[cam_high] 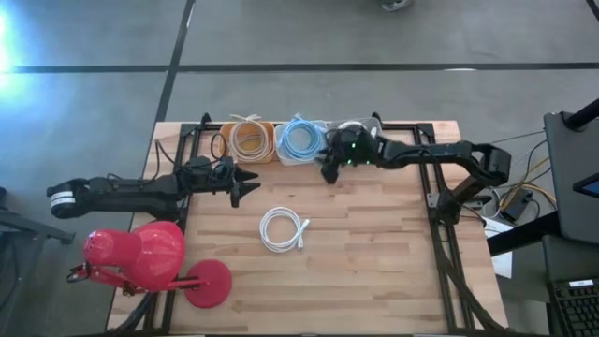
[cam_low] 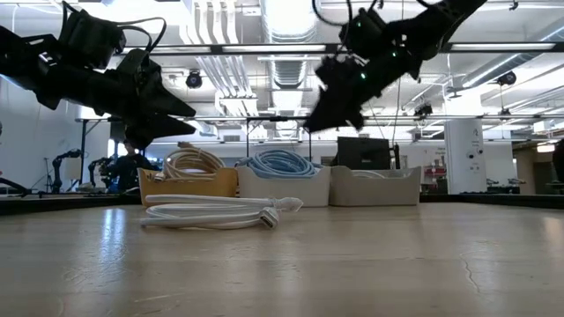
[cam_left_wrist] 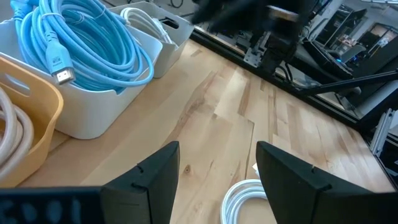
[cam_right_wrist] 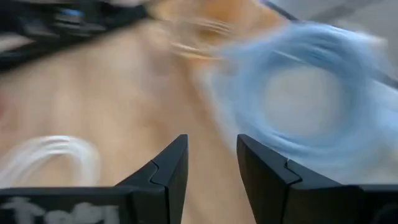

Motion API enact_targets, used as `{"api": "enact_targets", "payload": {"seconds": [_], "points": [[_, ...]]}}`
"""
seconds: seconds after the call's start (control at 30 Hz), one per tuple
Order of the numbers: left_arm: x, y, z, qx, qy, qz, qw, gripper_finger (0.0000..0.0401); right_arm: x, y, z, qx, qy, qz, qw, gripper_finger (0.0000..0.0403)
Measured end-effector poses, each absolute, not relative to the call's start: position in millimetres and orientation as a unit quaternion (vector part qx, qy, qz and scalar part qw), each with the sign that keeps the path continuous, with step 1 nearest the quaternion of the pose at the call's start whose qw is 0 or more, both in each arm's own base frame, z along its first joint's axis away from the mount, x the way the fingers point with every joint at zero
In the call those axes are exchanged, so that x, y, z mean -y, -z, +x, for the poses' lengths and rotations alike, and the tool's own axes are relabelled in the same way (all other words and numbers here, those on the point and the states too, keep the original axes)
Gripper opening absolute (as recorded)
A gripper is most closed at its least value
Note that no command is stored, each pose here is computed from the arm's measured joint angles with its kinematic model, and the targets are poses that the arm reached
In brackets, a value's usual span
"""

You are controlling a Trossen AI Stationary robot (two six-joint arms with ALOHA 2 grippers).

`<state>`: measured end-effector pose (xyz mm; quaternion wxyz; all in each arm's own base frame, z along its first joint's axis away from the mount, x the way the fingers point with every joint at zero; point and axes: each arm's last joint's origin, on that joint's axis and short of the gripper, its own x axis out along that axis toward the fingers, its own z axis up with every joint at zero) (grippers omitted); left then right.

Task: Sort HDMI cables
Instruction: Put the white HDMI cable into the gray bin

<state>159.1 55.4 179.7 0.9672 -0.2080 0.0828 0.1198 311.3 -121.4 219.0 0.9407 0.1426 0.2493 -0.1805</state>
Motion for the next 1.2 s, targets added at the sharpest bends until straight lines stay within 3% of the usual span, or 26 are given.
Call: {"api": "enact_targets", "payload": {"seconds": [0.33, 0.57, 0.9, 1.2], "points": [[-55, -180, 159, -0.082, -0.120, -0.208, 0.967, 0.0213, 54, -202, 355, -0.233, 0.040, 0.054, 0.970, 0.0142], [-51, -181, 161, -0.078, -0.105, -0.203, 0.970, 0.0213, 41, -185, 376, -0.270, 0.025, 0.066, 0.960, 0.0144], [-20, -191, 171, -0.079, -0.004, -0.078, 0.994, 0.0213, 41, -140, 418, -0.354, -0.005, 0.137, 0.925, 0.0144], [-10, -182, 173, -0.107, -0.014, -0.038, 0.993, 0.0213, 36, -114, 454, -0.421, -0.009, 0.118, 0.899, 0.0144]]}}
